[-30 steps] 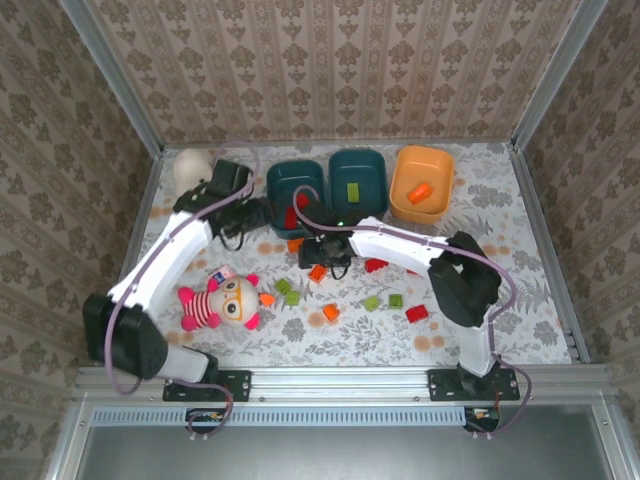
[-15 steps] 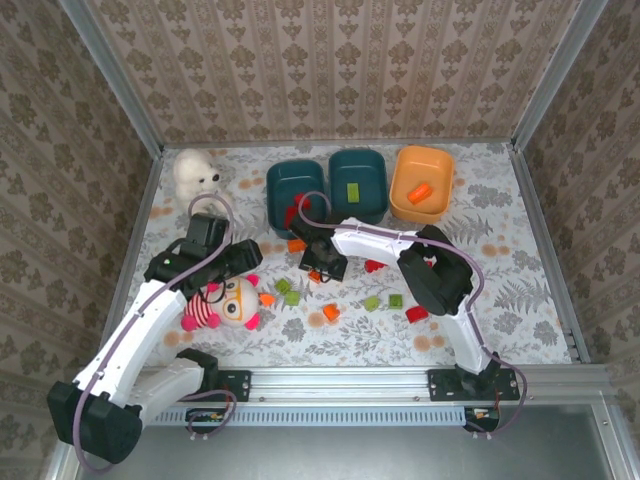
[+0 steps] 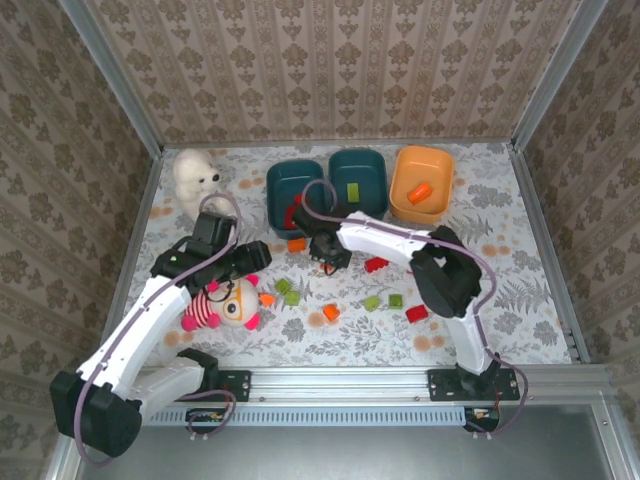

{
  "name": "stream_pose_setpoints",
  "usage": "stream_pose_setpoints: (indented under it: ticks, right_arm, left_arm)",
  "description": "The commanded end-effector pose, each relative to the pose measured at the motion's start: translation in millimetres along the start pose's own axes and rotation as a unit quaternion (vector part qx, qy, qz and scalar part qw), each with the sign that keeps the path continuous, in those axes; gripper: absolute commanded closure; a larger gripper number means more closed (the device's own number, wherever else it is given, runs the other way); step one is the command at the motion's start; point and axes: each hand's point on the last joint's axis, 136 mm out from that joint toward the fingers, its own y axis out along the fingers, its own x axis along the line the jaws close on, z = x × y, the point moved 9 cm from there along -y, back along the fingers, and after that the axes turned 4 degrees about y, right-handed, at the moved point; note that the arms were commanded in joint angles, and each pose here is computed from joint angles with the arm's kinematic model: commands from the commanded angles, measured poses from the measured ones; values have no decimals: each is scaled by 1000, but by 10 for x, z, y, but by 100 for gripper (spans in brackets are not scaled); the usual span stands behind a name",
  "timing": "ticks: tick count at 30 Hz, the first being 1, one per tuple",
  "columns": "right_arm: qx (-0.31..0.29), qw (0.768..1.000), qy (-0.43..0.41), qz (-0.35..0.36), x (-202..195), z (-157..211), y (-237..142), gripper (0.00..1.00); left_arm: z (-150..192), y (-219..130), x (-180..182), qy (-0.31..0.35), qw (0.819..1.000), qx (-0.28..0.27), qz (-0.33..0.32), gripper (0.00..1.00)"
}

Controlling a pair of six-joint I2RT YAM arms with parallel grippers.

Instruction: Sort the legos into containers by color

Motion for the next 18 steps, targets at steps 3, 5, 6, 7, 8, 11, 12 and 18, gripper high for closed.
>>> stream_pose_setpoints:
  ticks: [3, 5, 6, 7, 8, 11, 12, 18]
  right_arm:
    - [-126, 992, -5, 21, -731, -946, -662, 82]
    - [-134, 990, 1, 37, -971, -1236, -635, 83]
    - [-135, 990, 4, 42, -1054, -1345, -608, 83]
    - [-134, 989, 11, 53, -1161, -1466, -554, 82]
    - [-131, 989, 21, 65, -1262, -1579, -487, 82]
    - [-111, 988, 52, 94, -1498, -1849, -252, 82]
    - [-106, 988, 60, 95, -1538, -1920, -178, 82]
    - [-74, 986, 79, 126, -1623, -2256, 281, 81]
  left_arm:
    - [3, 236, -359, 77, 995, 30, 56, 27]
    - [-8, 347, -504, 100, 992, 41, 62, 27]
    - [-17, 386, -560, 108, 991, 44, 63, 27]
    - [-27, 450, -617, 115, 990, 50, 62, 27]
    - [-43, 499, -672, 120, 989, 54, 63, 27]
    - [-92, 605, -806, 127, 988, 59, 67, 28]
    - [-108, 627, -845, 132, 987, 60, 69, 28]
    - [-132, 732, -1010, 165, 981, 79, 65, 28]
